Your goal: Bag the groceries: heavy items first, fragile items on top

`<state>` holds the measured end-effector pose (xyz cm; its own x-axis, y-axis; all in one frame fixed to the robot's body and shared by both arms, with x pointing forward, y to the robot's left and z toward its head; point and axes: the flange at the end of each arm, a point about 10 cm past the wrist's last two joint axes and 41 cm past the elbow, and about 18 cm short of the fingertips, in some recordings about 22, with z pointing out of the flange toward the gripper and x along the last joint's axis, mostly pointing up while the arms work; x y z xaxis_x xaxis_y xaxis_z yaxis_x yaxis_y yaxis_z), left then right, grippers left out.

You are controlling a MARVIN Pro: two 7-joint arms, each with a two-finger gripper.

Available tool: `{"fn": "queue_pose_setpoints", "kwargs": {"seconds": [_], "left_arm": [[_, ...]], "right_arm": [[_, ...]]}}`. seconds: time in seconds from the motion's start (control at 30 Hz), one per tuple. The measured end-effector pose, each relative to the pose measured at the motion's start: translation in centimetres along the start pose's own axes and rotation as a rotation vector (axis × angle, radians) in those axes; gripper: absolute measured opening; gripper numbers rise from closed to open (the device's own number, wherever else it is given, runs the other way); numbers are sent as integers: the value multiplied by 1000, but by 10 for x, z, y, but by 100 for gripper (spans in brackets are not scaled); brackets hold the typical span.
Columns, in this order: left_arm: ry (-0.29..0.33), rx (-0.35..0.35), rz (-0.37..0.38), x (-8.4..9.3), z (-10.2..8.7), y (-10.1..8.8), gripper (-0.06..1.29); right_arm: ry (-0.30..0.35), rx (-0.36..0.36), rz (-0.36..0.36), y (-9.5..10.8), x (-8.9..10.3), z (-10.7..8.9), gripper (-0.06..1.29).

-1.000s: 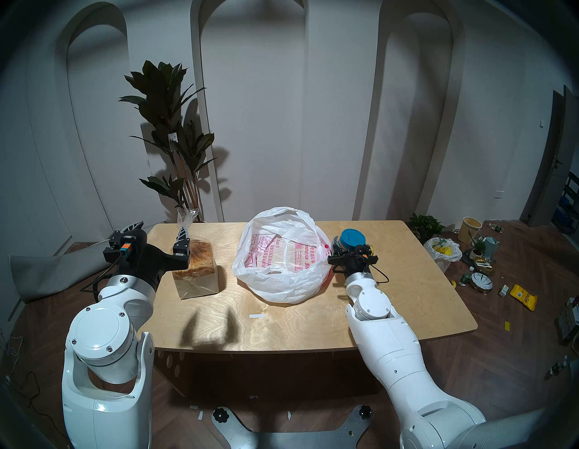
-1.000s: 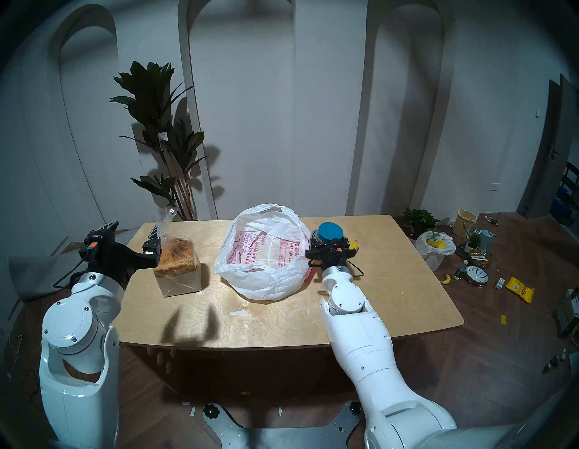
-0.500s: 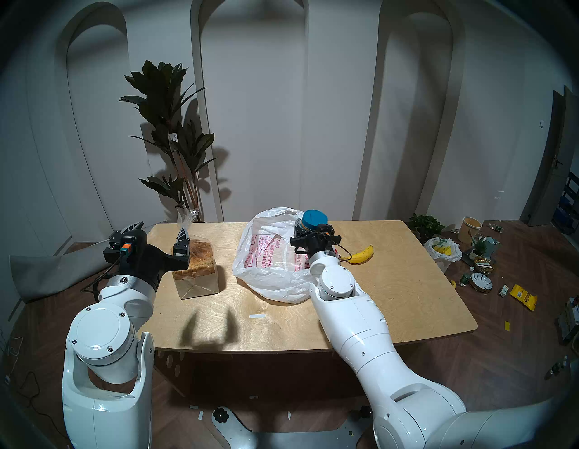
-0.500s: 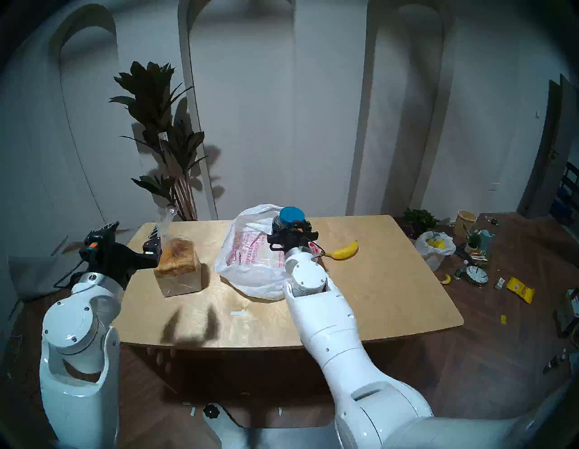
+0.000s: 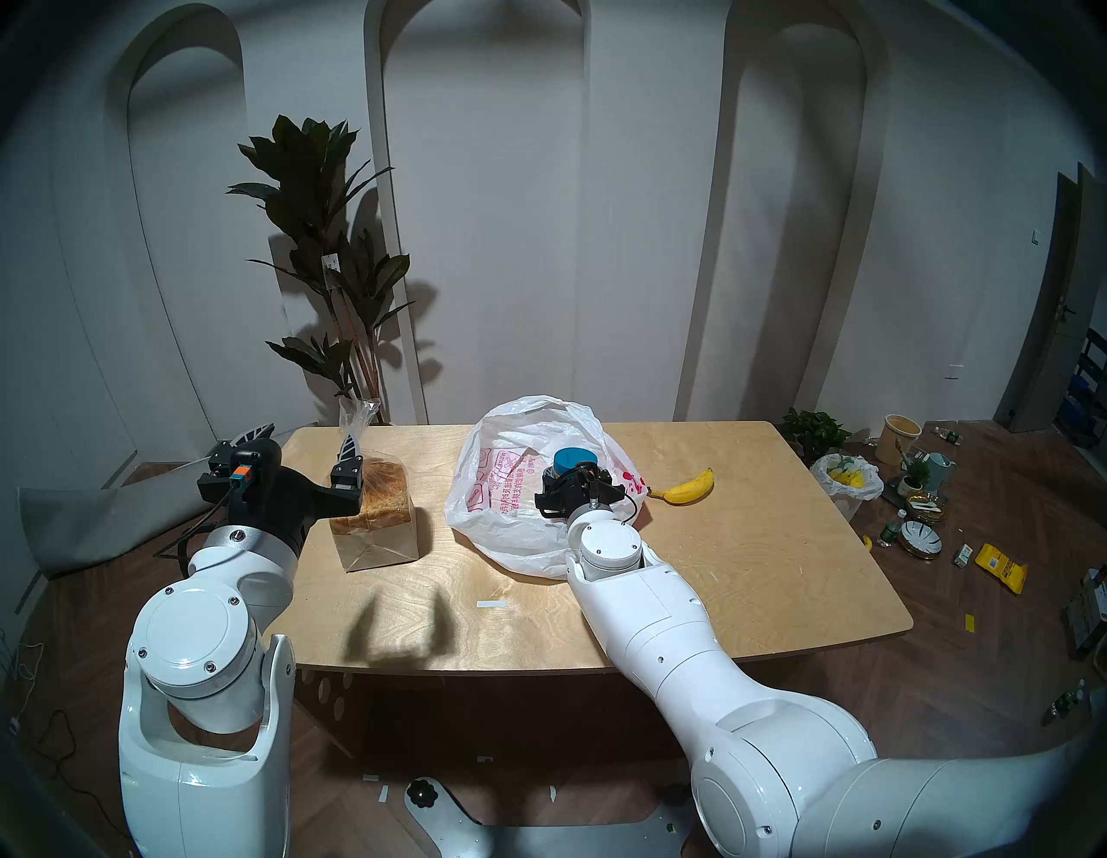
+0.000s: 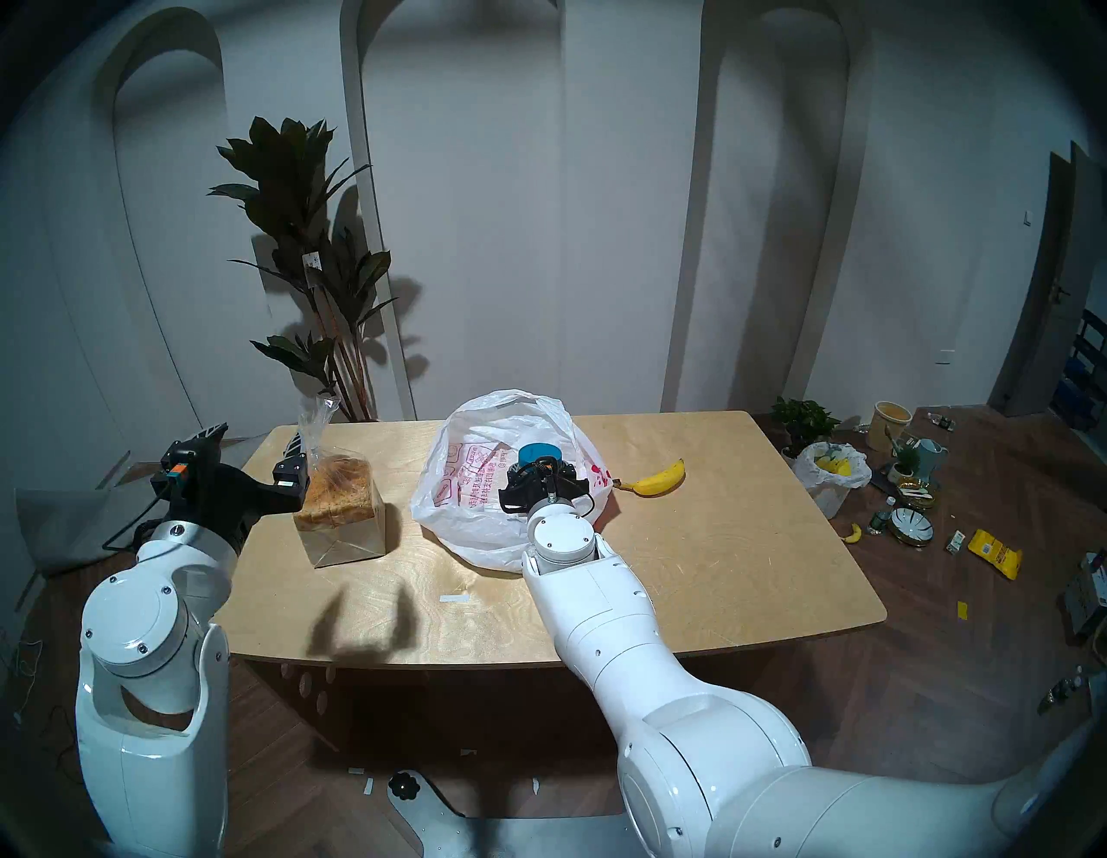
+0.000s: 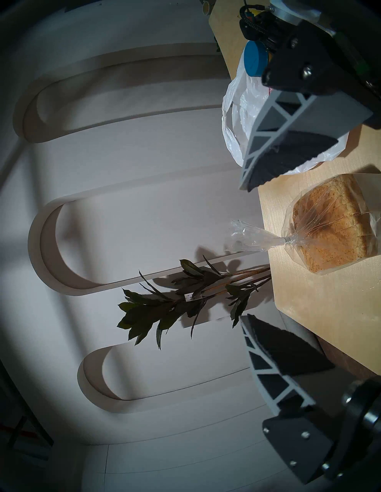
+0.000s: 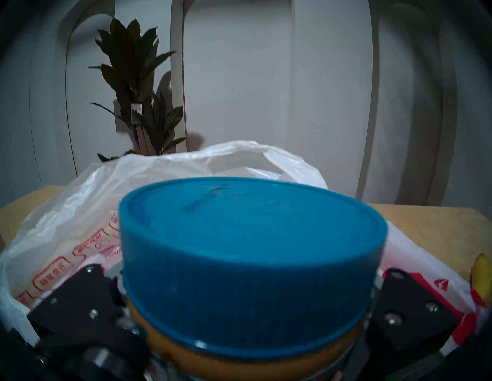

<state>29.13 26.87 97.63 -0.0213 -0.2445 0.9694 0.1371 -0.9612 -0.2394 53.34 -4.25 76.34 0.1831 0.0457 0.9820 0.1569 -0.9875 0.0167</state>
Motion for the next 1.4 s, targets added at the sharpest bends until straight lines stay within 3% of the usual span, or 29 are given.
{"fn": "queue_pose_setpoints", "kwargs": {"seconds": [0.23, 0.37, 0.53, 0.67, 0.9, 1.13, 1.4], "left_arm": [[-1, 0, 1, 0, 0, 0, 123], [-1, 0, 1, -1, 0, 0, 123], [-2, 0, 1, -1, 0, 0, 123], [-1, 0, 1, -1, 0, 0, 124], [-1, 0, 1, 0, 0, 0, 123], [-1, 0, 1, 0, 0, 0, 123], [0, -1, 0, 0, 0, 0, 123]], "right_arm": [[-77, -21, -22, 8, -11, 7, 86], [-93, -28, -36, 11, -8, 13, 86], [-119, -34, -60, 15, -9, 19, 96], [-132, -38, -76, 17, -11, 22, 119], [-121, -43, -89, 19, -9, 26, 121], [-31, -44, -76, 14, 19, 34, 121], [156, -39, -38, 5, 65, 41, 121]]}}
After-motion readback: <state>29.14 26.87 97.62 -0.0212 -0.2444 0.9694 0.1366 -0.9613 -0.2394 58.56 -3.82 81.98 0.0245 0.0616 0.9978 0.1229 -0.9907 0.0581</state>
